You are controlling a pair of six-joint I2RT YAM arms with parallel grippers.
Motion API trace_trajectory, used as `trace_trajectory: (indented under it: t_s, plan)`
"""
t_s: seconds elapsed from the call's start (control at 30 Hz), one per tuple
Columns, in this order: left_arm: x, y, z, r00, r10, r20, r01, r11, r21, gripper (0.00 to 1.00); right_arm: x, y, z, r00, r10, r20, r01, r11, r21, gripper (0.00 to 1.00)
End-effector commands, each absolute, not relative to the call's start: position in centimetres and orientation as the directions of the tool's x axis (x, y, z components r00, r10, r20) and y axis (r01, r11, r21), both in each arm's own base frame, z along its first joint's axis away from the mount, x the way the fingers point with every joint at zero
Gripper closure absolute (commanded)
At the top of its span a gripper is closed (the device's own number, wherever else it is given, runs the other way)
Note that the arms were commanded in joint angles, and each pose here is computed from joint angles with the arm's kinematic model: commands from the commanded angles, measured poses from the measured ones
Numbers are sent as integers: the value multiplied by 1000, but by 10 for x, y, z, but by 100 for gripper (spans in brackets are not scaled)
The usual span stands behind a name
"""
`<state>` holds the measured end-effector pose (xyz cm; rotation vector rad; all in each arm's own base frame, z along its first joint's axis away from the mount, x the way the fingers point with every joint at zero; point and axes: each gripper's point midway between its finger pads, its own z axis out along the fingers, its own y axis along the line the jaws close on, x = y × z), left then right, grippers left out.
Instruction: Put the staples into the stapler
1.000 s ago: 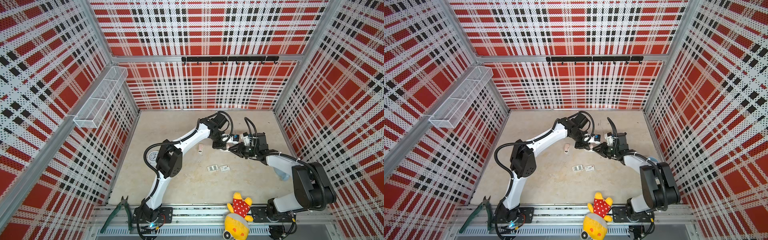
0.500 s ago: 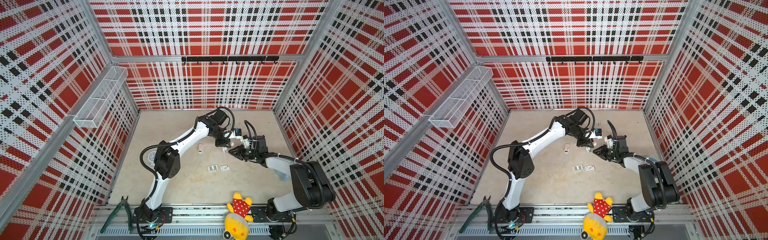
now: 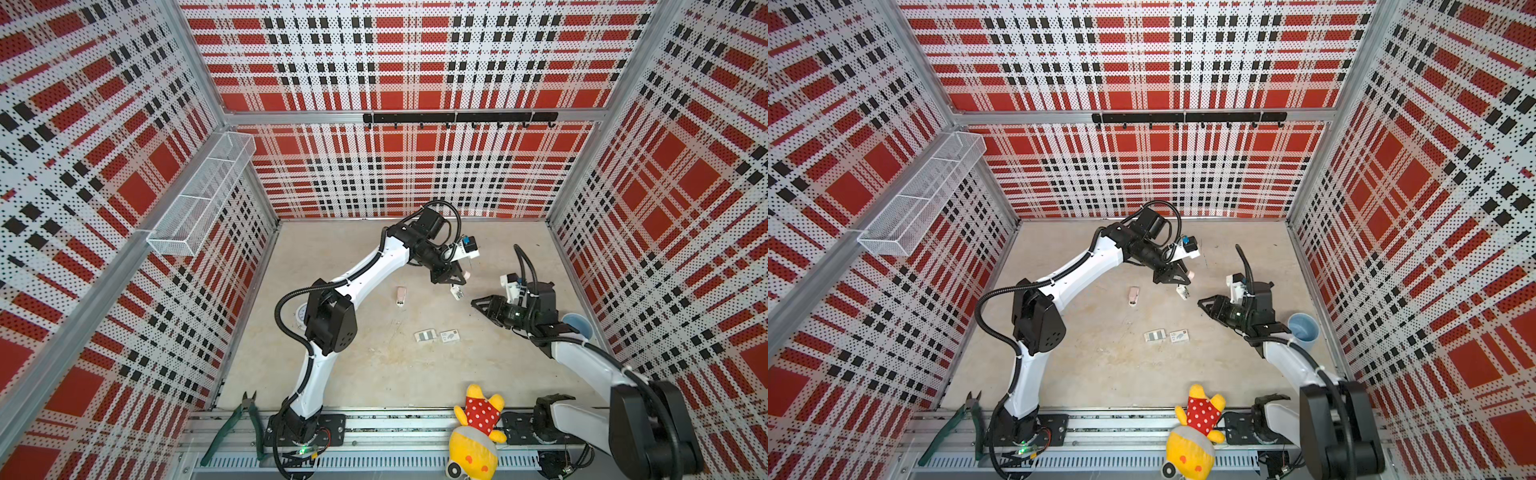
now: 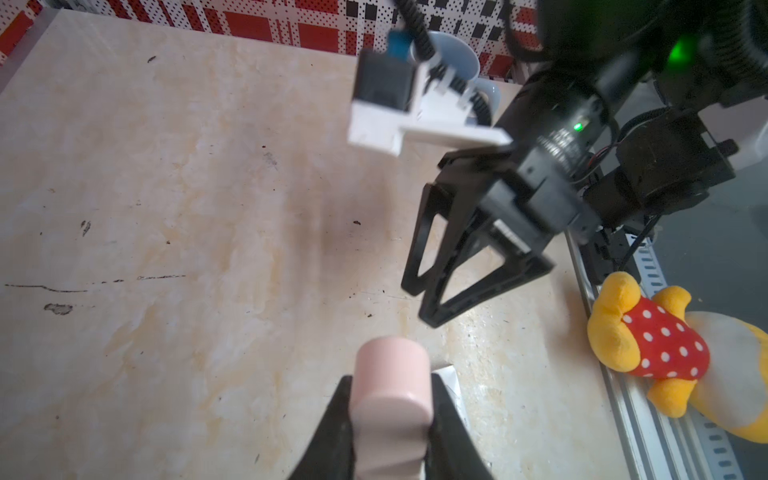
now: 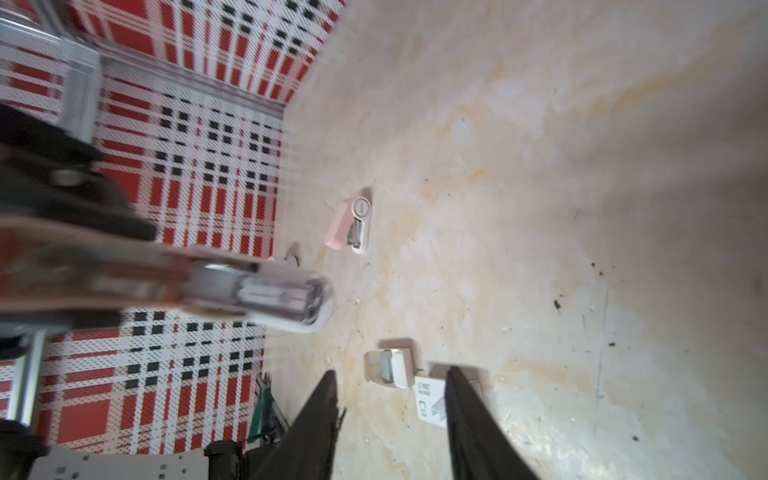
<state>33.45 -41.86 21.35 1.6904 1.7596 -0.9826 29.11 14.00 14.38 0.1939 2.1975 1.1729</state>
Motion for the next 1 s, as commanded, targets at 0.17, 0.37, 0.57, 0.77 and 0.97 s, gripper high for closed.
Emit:
trace_trajectory:
  t_s: [0.17,0.37,0.57,0.77,0.97]
  plan:
    - [305,-421,265,-159,523,-837,952,-143,-270,81,265,156,216,-654,242,-717,-513,554,656,41]
    - [292,-426,276,-230,487,-842,911,-196,-362,81,267,157,231,-619,194,-761,-560,571,601,41]
    - [286,-430,277,-279,479,-832,879,-221,-422,81,264,167,246,-606,141,-783,-607,554,570,42]
    - [279,-435,280,-285,476,-832,867,-243,-436,81,265,180,241,-626,82,-775,-620,549,560,43]
    - [271,-437,284,-294,471,-832,850,-270,-453,81,271,188,244,-630,74,-773,-634,526,567,49]
